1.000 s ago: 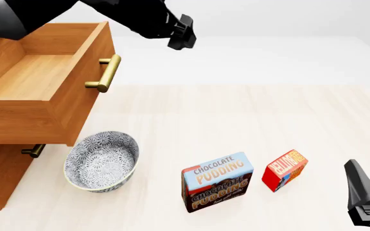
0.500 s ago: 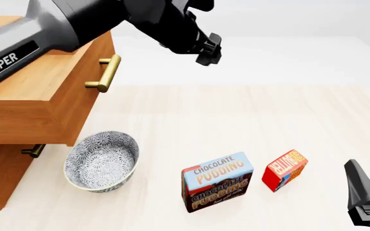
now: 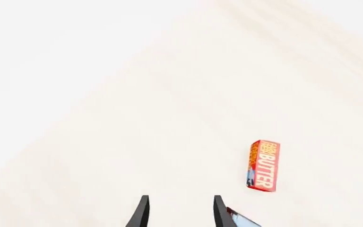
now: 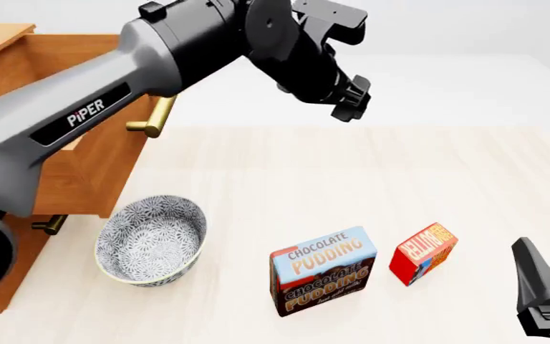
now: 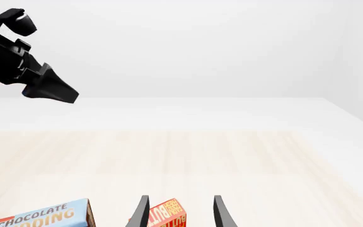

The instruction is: Put the butter at the back in the top drawer of the cabinet and close it.

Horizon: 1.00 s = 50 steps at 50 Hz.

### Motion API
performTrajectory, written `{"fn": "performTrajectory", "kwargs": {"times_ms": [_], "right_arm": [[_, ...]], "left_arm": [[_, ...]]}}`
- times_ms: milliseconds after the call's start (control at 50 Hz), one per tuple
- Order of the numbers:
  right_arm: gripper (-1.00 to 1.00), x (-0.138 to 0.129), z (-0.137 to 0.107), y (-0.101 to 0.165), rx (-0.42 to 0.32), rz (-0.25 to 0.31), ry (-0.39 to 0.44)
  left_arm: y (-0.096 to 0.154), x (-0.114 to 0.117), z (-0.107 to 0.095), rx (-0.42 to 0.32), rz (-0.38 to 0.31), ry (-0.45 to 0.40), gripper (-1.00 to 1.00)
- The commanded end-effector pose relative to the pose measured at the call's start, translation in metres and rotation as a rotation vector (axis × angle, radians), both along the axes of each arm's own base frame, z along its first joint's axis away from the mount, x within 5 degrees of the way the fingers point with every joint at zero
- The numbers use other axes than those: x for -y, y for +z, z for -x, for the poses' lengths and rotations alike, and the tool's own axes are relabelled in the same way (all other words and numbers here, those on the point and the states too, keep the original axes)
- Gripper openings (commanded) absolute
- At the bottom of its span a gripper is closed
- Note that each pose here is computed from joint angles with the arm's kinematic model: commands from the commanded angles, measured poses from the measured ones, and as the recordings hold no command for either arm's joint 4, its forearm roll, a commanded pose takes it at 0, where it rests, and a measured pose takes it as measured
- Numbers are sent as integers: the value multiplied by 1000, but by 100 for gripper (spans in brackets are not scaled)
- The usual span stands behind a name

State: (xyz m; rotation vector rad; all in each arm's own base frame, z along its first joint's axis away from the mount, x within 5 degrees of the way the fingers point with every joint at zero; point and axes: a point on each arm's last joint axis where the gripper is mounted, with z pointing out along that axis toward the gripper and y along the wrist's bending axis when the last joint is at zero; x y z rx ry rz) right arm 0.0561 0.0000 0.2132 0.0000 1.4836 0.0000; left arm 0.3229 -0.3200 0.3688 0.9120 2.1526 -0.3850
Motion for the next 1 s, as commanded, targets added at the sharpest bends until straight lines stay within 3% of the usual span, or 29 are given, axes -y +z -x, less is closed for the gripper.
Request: {"fn": "performTrajectory", "kwargs": {"times_ms": [20,600,1000], "right_arm": [[100,0,0,0,0,0,0],[100,0,0,0,0,0,0],[100,0,0,0,0,0,0]], "left_arm": [[-10,21,3,-19,-9,-31,100],[-46,78,16,-87,-34,-91,100],[-68,94,16,-126,-55,-90,100]]}}
